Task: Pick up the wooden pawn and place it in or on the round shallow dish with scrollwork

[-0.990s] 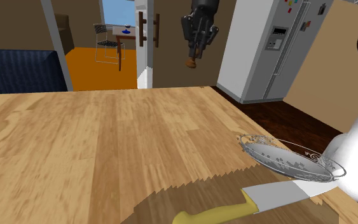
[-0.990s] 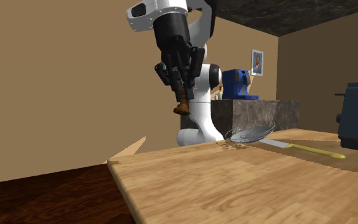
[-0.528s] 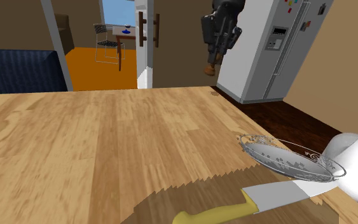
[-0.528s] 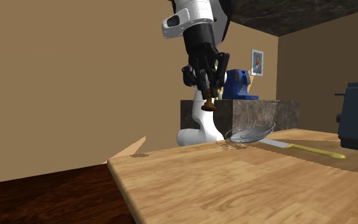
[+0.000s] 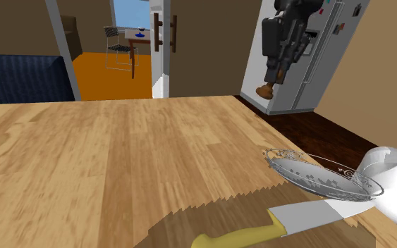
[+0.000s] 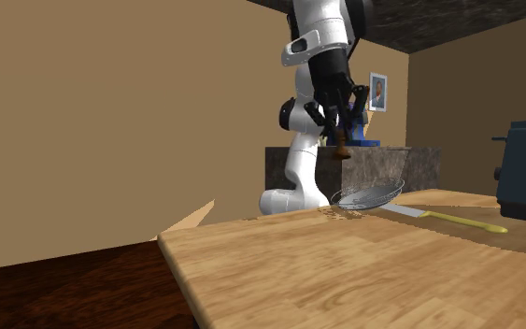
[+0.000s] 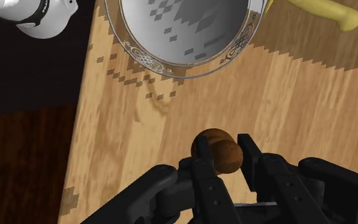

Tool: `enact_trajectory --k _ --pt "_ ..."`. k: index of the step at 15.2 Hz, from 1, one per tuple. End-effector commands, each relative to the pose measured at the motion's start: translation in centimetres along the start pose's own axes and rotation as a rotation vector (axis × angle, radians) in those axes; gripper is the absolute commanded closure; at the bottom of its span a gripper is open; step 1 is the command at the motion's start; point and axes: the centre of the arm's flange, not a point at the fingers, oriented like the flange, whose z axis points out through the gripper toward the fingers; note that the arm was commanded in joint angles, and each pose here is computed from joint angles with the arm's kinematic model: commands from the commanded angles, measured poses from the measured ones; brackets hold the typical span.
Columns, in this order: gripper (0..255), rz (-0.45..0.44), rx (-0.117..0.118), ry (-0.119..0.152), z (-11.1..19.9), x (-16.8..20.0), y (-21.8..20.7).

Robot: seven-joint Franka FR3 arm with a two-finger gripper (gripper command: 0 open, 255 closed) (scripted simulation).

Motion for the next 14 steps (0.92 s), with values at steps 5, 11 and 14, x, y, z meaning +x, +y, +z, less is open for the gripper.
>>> enact_trajectory --k 5,11,14 --pt "255 0.001 0.0 0.0 0.8 -7.8 -0.7" --pt "255 0.001 0.0 0.0 1.9 -14.3 -1.3" --pt "255 0.001 0.0 0.0 3.5 -14.1 -1.0"
